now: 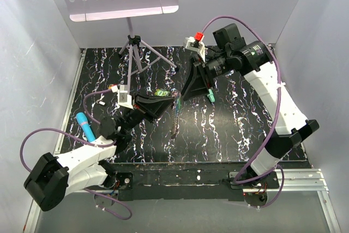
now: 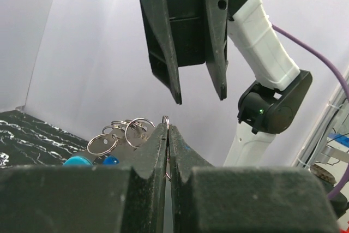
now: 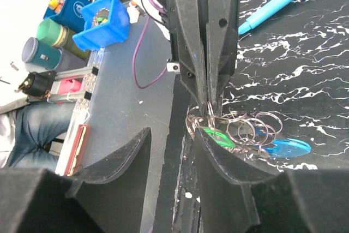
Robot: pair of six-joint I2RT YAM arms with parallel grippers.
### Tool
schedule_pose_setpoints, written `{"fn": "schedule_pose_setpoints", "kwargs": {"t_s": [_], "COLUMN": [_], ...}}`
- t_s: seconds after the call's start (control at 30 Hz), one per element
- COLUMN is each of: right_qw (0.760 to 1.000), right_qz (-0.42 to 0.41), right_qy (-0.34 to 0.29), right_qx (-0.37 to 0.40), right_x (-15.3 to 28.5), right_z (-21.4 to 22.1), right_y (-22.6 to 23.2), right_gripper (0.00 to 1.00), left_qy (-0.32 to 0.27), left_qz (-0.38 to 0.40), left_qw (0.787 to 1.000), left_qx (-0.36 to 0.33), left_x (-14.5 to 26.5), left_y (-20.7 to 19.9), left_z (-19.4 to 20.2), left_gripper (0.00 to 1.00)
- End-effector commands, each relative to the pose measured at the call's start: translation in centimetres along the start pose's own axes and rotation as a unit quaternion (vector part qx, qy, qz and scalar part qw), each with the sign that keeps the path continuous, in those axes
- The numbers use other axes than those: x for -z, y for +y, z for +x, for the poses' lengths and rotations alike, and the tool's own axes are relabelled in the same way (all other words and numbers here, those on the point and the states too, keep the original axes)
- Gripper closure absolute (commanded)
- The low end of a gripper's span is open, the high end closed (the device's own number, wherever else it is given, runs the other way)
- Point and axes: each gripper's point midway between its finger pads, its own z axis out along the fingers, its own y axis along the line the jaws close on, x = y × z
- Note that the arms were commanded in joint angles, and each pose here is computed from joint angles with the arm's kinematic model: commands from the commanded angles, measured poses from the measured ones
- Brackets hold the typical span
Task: Put the keys on the keyring
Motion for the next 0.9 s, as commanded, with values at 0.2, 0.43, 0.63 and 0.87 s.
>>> {"fn": "schedule_pose_setpoints", "kwargs": {"t_s": [0.2,0.43,0.63,0.87], "right_qw": [1.000,0.999,0.999,0.999], "right_qz": [0.022,0.030,0.025,0.020], "right_qy": [-0.013,-0.008,-0.004,0.000], "right_qx": [-0.019,-0.034,-0.040,-0.042], "right_x": [0.1,-0.2,-0.6,-1.0], "right_z": [-0.5,0.1,0.5,0.7], "right_y": [-2.0,-3.2,-3.3,-3.4], "right_gripper": [0.58,0.58,0.59,0.64], "left_qy": [-0.071,-0.066,-0.064,-0.061], "left_qz": [0.054,0.058,0.058,0.058], "left_qw": [0.996,0.996,0.996,0.996], "left_qx": [-0.022,-0.021,-0.019,-0.019], "left_x": [-1.0,-1.0,-1.0,-1.1], "left_y": [-2.7,-2.9,-2.9,-2.9], "left_z": [-3.6,-3.5,-3.5,-3.4], "left_gripper": [1.00,1.00,1.00,1.00]}}
